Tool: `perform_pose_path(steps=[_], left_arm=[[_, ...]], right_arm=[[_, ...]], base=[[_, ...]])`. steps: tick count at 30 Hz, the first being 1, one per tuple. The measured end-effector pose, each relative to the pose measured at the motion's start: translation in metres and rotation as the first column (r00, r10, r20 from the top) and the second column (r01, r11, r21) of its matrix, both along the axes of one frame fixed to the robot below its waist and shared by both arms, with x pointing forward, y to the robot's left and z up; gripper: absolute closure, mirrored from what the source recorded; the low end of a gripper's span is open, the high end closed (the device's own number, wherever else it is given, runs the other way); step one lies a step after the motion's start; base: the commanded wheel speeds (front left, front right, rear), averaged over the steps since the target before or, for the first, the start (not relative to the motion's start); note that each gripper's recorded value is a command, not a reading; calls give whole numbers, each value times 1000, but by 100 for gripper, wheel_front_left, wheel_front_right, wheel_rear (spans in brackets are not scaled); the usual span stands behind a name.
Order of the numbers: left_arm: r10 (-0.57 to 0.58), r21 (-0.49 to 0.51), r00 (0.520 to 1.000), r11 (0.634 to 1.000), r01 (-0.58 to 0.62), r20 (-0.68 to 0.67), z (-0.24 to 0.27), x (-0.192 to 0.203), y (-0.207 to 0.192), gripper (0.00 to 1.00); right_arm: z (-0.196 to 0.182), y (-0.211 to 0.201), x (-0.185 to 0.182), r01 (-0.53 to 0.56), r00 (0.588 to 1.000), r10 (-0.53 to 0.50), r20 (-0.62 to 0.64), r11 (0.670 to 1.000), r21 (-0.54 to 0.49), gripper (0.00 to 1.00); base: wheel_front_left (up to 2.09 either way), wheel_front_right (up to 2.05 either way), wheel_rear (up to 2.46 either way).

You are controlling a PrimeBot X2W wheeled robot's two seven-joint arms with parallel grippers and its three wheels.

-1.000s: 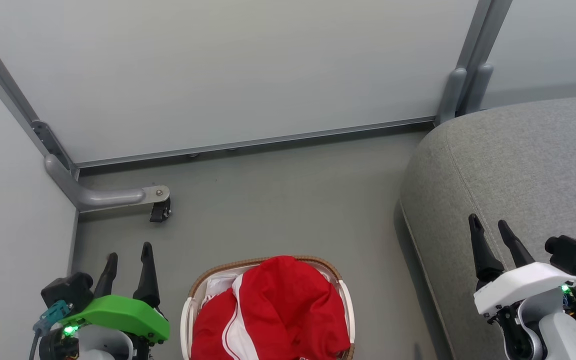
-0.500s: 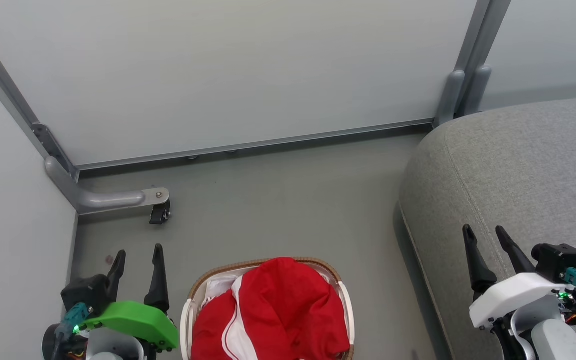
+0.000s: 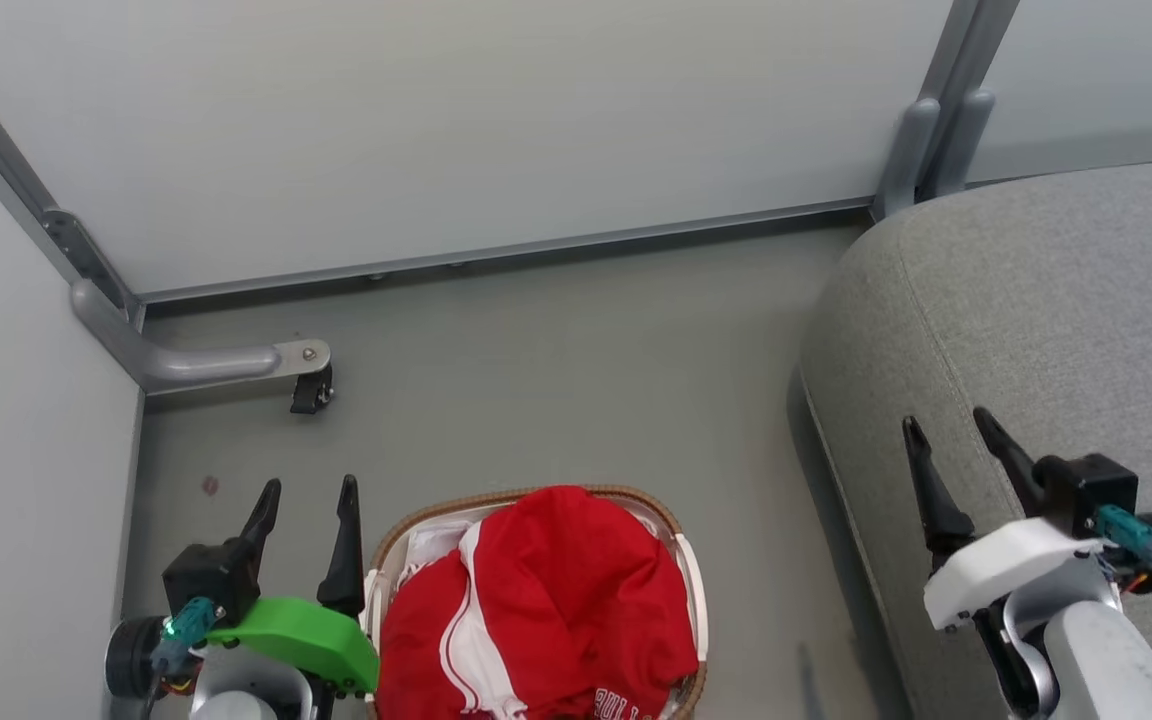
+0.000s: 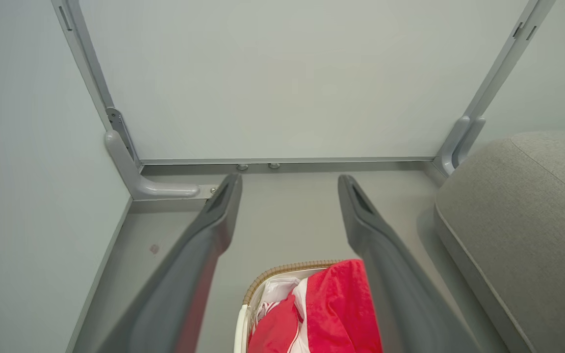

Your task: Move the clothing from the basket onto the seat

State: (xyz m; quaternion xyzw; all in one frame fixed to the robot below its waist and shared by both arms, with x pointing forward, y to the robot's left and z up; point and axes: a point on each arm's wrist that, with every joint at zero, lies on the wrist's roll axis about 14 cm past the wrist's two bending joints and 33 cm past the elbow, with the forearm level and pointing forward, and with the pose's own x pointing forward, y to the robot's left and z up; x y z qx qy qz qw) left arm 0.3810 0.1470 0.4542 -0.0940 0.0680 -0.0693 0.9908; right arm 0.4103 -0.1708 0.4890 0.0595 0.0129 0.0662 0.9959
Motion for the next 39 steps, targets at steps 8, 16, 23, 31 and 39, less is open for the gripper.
perform_pose_path(steps=[8, 16, 23, 31, 39], left_arm=[[-96, 24, 994, 995, 97, -53, -26, 35, -27, 0], [-213, 63, 969, 973, 222, -128, -66, 70, -60, 0], [-295, 95, 926, 941, 324, -235, -119, 87, -80, 0], [-361, 151, 815, 870, 469, -454, -210, 71, -82, 0], [-382, 141, 704, 815, 562, -599, -275, 52, -84, 0]], right_arm=[[20, 8, 41, -25, 995, 32, 93, 996, -80, 0], [25, 19, 76, -38, 986, 57, 154, 991, -125, 0], [8, 24, 98, -52, 985, 79, 155, 984, -171, 0], [-34, 18, 111, -54, 993, 76, 90, 972, -229, 0], [-82, 12, 113, -68, 998, 68, -7, 966, -248, 0]], base=[[0, 0, 0], [0, 0, 0], [0, 0, 0], [0, 0, 0], [0, 0, 0]])
